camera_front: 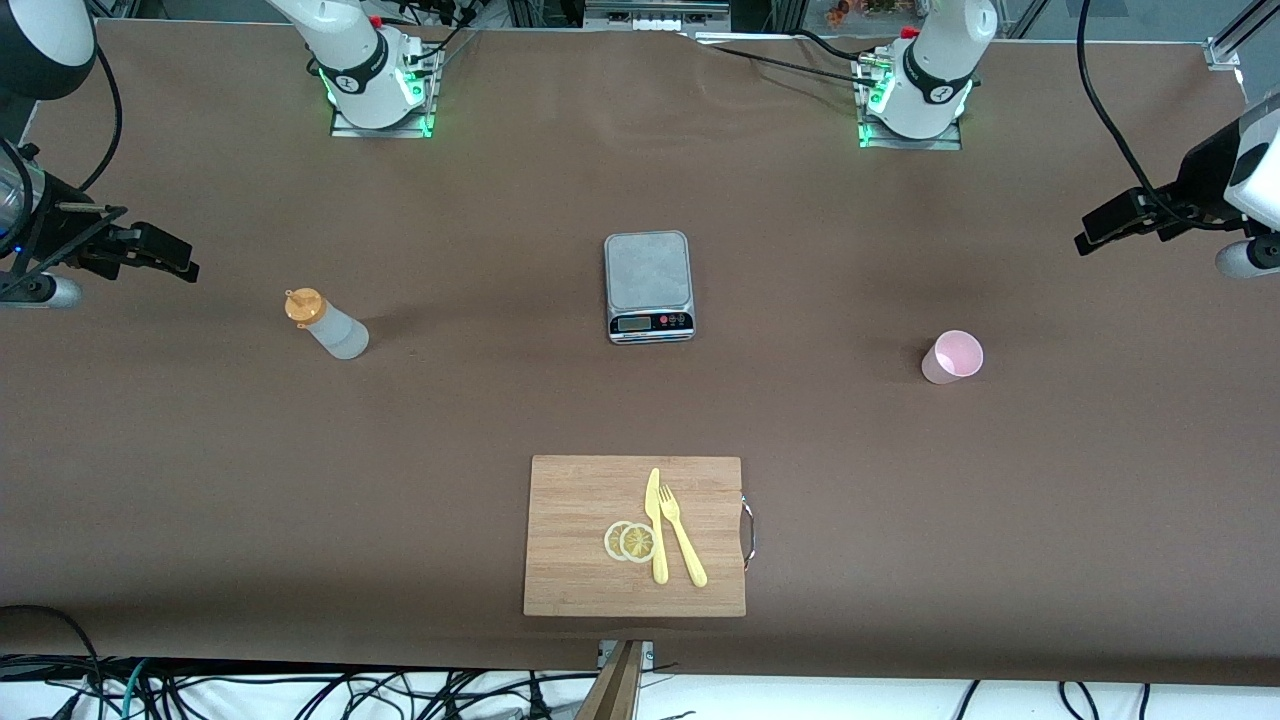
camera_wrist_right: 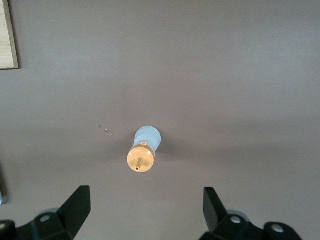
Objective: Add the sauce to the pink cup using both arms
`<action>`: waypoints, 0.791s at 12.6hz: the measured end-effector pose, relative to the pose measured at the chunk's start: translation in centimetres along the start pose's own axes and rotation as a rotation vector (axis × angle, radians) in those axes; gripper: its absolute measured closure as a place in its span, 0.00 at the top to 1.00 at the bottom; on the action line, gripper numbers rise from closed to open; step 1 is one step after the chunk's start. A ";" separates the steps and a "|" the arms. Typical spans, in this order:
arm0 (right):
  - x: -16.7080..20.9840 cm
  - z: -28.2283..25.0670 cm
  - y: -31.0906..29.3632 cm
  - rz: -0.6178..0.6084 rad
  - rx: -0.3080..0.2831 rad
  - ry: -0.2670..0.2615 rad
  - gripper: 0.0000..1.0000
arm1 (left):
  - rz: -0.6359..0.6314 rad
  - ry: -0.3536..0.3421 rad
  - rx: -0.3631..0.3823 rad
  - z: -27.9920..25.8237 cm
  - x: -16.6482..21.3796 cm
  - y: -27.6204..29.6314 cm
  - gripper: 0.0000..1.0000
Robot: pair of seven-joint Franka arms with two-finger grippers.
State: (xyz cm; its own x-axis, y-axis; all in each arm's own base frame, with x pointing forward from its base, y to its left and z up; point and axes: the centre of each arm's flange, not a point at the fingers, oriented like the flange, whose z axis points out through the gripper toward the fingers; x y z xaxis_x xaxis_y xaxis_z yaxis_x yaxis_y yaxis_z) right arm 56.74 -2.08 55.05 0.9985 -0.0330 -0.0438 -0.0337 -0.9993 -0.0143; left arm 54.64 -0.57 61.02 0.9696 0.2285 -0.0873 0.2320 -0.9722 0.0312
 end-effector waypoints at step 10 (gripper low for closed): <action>0.0 0.0 0.0 0.001 0.000 0.000 1.00 | 0.002 0.020 -0.010 0.2 0.3 0.1 1.00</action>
State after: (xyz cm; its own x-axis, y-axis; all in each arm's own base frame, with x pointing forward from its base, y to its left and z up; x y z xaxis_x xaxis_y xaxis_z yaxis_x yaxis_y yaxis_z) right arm 56.74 -2.13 55.04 0.9985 -0.0339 -0.0441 -0.0346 -0.9993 -0.0143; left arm 54.96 -0.62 60.79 0.9715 0.2272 -0.0672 0.2303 -0.9722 0.0415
